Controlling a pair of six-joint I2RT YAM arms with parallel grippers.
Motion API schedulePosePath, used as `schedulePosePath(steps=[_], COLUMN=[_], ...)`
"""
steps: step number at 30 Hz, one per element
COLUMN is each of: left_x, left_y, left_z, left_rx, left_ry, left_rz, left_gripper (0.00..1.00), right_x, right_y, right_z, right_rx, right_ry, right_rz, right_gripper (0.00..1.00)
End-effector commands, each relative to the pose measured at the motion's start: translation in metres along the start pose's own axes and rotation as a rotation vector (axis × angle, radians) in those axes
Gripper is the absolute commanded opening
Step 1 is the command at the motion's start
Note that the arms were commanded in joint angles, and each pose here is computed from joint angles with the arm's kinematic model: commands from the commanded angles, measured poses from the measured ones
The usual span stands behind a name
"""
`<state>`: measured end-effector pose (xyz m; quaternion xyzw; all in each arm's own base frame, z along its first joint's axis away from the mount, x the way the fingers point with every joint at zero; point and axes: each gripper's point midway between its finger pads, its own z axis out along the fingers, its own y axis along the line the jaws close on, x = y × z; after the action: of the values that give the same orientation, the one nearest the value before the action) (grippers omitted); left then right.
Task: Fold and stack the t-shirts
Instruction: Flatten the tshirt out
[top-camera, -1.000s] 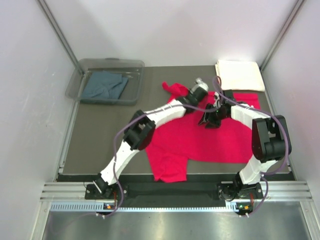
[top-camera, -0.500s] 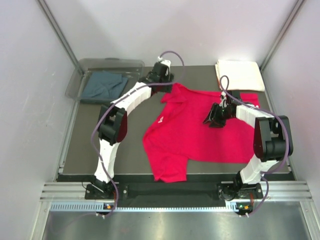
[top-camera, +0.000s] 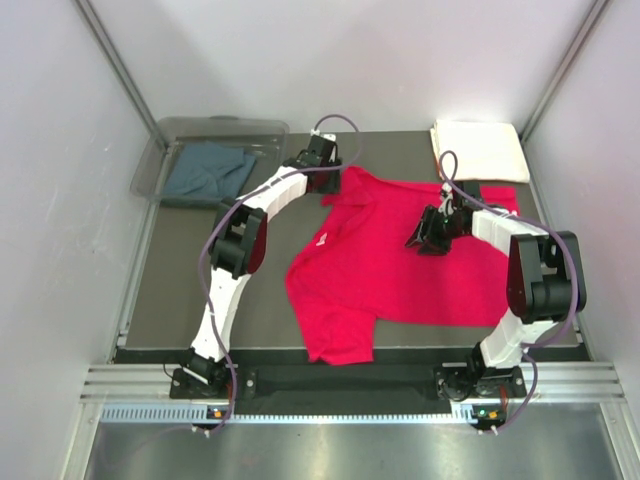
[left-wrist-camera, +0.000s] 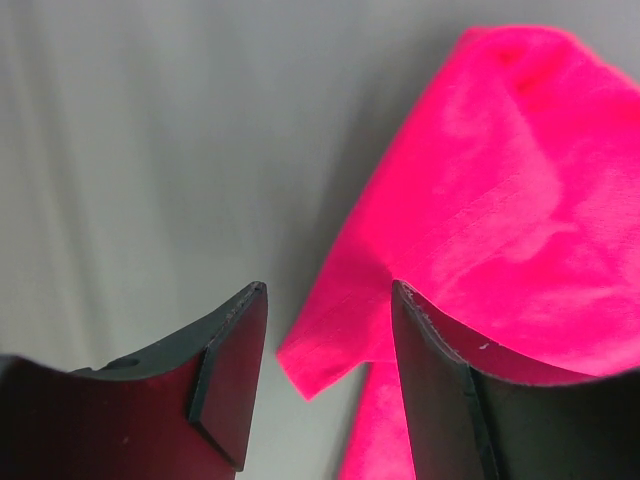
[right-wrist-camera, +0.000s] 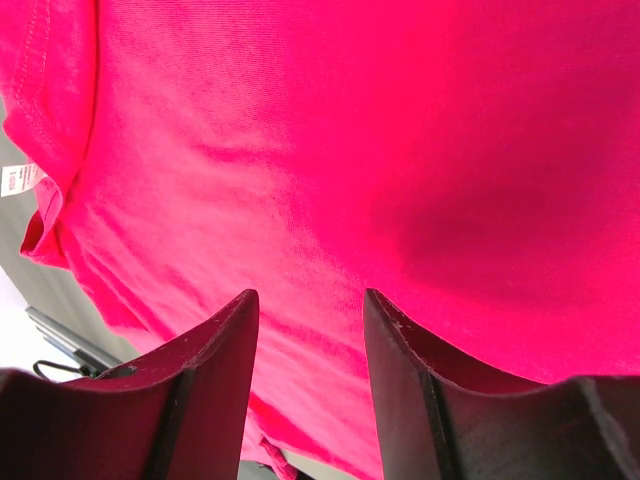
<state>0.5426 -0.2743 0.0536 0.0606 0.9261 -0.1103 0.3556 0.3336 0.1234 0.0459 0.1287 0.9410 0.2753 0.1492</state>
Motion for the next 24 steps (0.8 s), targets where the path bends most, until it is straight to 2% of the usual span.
schedulePosePath(steps=[1, 6, 10, 11, 14, 18, 24], left_x=[-0.011, 0.010, 0.020, 0.021, 0.019, 0.004, -0.065], left_y=[0.009, 0.014, 0.013, 0.011, 0.006, 0.004, 0.001], left_z=[-0.020, -0.020, -0.015, -0.015, -0.014, -0.017, -0.037], left_rx=[-0.057, -0.064, -0.049, -0.038, -0.018, -0.017, -0.051], left_ry=[-0.030, 0.006, 0.029, 0.033, 0.027, -0.011, -0.246], left_rz=[-0.048, -0.042, -0.047, -0.050, -0.062, -0.044, 0.085], left_gripper=[0.58, 0.60, 0.55, 0.48, 0.36, 0.00, 0.00], right_x=[-0.012, -0.012, -0.011, -0.010, -0.009, -0.009, -0.014], right_y=[0.010, 0.011, 0.010, 0.009, 0.008, 0.007, 0.004], right_z=[0.001, 0.002, 0.003, 0.004, 0.005, 0.006, 0.012], right_rx=[-0.030, -0.038, -0.033, -0.031, -0.032, -0.030, -0.003], right_ry=[-0.030, -0.029, -0.028, -0.026, -0.021, -0.026, -0.039], right_rz=[-0.042, -0.034, -0.034, -0.033, -0.028, -0.027, -0.019], right_gripper=[0.47, 0.47, 0.47, 0.47, 0.47, 0.47, 0.45])
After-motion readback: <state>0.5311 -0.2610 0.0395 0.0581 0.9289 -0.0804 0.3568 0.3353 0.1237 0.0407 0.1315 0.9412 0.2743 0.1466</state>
